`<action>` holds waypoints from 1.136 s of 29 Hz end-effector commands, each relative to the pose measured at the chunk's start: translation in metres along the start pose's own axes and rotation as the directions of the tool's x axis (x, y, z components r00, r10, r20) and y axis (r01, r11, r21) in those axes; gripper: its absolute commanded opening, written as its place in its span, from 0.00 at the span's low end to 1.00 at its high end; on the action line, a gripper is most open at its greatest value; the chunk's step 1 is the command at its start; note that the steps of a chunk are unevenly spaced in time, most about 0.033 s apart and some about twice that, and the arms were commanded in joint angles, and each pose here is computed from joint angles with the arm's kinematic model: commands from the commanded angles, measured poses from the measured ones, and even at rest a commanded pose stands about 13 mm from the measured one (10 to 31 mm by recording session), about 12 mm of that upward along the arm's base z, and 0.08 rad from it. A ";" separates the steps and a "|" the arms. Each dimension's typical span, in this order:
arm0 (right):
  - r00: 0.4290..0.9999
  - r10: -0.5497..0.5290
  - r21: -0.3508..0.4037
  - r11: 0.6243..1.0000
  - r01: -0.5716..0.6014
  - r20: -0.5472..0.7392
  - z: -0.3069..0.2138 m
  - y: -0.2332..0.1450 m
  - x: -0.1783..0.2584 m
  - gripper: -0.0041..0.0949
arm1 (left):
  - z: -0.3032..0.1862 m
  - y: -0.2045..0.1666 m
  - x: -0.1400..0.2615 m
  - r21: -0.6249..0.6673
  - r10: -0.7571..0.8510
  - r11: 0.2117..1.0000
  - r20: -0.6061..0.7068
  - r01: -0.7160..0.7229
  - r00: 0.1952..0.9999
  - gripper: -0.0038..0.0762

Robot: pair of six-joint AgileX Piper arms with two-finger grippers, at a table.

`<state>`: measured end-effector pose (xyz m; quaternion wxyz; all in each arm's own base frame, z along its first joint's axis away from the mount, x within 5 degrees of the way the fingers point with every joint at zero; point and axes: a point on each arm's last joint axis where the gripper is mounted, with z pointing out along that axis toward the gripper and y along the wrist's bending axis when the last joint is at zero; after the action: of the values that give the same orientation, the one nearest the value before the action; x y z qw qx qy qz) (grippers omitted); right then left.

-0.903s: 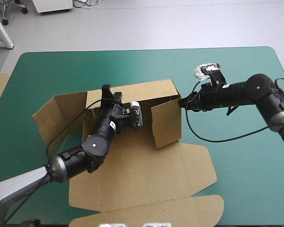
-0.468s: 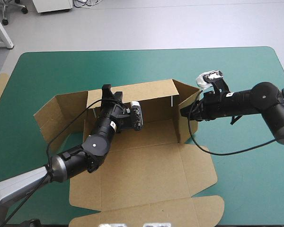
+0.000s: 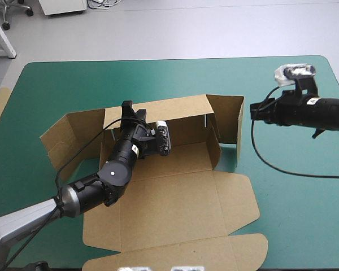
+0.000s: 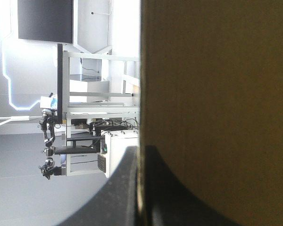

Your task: Fold the box

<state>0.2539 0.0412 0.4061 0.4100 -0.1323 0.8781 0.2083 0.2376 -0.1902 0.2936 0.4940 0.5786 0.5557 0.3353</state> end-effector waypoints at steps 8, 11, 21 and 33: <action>0.998 0.036 0.001 0.999 -0.036 0.047 0.012 -0.027 -0.072 0.30 | -0.008 0.024 -0.001 -0.105 0.000 0.994 0.012 0.002 1.000 0.03; 0.998 0.059 0.001 0.998 -0.059 0.021 0.035 -0.042 -0.079 0.30 | -0.008 0.024 -0.001 -0.106 0.001 0.994 0.010 0.000 1.000 0.03; 0.987 0.151 -0.003 0.988 -0.151 -0.052 0.107 -0.085 -0.076 0.30 | -0.009 0.024 0.002 -0.122 -0.003 0.993 -0.025 -0.001 1.000 0.03; 0.981 0.150 -0.155 0.974 -0.168 -0.122 0.151 -0.078 -0.064 0.30 | -0.008 0.019 0.002 -0.104 -0.007 0.995 -0.014 0.005 1.000 0.03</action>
<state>0.4366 0.0386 0.3132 0.2899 -0.0813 0.9097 0.2859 0.2375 -0.1874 0.2914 0.4899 0.5723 0.5610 0.3432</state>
